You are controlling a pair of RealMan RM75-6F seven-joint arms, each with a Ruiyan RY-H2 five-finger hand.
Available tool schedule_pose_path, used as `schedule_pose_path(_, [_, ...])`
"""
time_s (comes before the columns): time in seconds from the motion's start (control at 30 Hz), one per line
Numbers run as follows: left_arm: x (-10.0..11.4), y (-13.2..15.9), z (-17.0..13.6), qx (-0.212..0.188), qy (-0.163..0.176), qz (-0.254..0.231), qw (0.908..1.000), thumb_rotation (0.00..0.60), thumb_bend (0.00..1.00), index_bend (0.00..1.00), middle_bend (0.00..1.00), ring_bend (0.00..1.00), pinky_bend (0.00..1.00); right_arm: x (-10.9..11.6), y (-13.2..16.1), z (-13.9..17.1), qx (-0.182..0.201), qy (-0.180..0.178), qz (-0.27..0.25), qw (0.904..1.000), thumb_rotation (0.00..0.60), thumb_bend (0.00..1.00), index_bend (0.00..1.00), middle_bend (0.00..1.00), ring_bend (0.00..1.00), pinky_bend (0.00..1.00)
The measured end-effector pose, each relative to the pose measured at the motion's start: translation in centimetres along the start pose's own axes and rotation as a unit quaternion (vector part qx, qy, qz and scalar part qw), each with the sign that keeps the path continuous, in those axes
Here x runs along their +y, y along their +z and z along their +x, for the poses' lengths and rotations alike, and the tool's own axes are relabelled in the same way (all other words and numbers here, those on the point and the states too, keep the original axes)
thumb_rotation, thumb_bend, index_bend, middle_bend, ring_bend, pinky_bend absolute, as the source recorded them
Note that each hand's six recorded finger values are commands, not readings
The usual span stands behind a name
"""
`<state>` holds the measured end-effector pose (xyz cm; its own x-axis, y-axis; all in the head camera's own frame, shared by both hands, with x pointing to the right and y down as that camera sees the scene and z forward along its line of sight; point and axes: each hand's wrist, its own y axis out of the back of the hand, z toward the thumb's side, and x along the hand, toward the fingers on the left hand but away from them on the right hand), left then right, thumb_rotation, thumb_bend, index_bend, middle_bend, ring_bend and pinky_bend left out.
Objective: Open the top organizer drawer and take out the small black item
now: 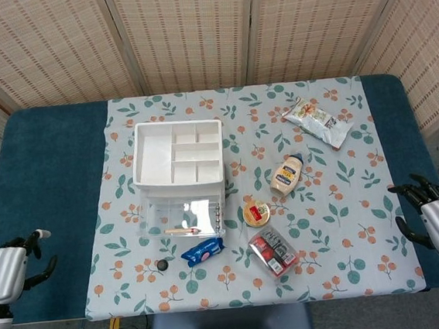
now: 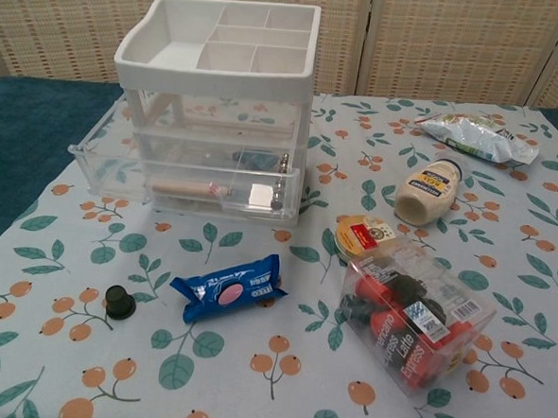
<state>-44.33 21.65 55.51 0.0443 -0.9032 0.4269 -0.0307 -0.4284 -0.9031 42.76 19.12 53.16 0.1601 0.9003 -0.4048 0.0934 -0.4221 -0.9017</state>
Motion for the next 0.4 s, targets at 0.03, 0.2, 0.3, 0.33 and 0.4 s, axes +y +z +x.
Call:
schedule_pose_path(0.03, [-0.1,-0.2,-0.4,0.006,0.000,0.002,1.0000,0.600,0.31,0.30,0.55,0.45,0.53,-0.1,0.1,0.0,0.001,0.001,-0.003,1.0000,0.600,0.43,0.23,0.30,0.15,0.24])
schedule_pose_path(0.2, [-0.5,-1.0,-2.5,0.036,0.002,-0.001,0.9994,0.600,0.29,0.28,0.54,0.57,0.51,-0.5,-0.1,0.4,0.001,0.010,-0.012,0.9999,0.600,0.43,0.23,0.30,0.15,0.24])
schedule_pose_path(0.3, [-0.9,-1.2,-3.5,0.047,0.013,-0.001,0.9988,0.600,0.29,0.28,0.54,0.51,0.51,-0.9,-0.3,0.8,-0.003,0.017,-0.017,0.9997,0.600,0.43,0.23,0.30,0.15,0.24])
schedule_pose_path(0.33, [-1.1,-1.3,-3.7,0.050,0.016,-0.001,0.9986,0.600,0.29,0.29,0.54,0.45,0.51,-1.1,-0.4,1.0,-0.005,0.019,-0.018,0.9996,0.600,0.43,0.23,0.30,0.15,0.24])
schedule_pose_path(0.4, [-1.5,-1.4,-4.2,0.058,0.020,-0.001,0.9981,0.600,0.29,0.29,0.54,0.43,0.51,-1.2,-0.5,1.3,-0.008,0.019,-0.018,0.9996,0.600,0.43,0.23,0.30,0.15,0.24])
